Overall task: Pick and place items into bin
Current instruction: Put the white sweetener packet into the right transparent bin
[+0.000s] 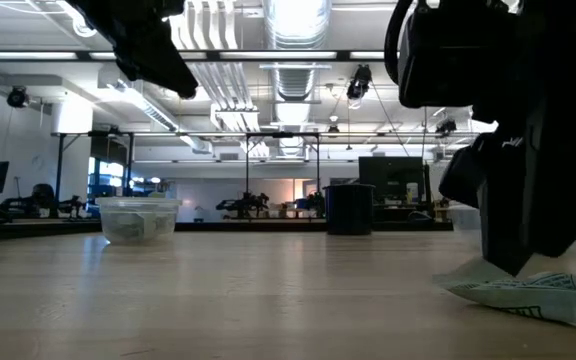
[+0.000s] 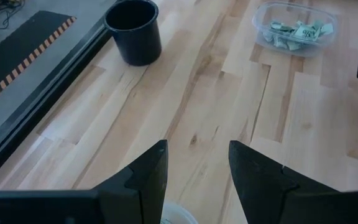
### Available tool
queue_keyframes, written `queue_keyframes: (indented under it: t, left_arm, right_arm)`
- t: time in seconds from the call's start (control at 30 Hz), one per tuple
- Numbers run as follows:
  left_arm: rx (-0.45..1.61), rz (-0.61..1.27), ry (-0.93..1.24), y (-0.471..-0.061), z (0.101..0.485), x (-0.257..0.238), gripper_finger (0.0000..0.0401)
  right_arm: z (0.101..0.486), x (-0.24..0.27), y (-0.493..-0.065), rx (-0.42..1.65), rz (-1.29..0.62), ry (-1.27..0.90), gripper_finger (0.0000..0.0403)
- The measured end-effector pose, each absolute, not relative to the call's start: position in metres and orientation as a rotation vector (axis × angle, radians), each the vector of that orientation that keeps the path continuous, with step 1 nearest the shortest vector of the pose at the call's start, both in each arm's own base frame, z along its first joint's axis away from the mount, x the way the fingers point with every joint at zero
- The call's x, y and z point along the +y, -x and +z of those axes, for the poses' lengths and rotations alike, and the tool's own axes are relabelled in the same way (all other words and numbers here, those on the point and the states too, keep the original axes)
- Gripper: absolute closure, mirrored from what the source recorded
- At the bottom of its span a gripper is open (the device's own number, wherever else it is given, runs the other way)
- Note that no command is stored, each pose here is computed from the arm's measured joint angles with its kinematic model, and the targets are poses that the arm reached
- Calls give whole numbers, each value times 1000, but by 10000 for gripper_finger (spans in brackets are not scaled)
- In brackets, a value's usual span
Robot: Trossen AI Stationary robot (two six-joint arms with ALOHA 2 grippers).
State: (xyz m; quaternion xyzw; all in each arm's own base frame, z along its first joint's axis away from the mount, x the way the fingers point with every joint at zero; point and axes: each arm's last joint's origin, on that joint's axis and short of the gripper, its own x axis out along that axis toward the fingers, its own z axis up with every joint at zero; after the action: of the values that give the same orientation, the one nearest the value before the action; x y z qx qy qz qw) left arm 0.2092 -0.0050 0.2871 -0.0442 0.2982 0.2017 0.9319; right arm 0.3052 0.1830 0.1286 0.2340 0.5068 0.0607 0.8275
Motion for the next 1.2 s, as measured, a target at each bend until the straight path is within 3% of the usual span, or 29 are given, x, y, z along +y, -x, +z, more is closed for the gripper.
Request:
queue_keyframes:
  t: [1.2]
  left_arm:
    - [606,413,93,-209,287,-5,247]
  right_arm:
    - [127,180,-308,1032,92,-489,236]
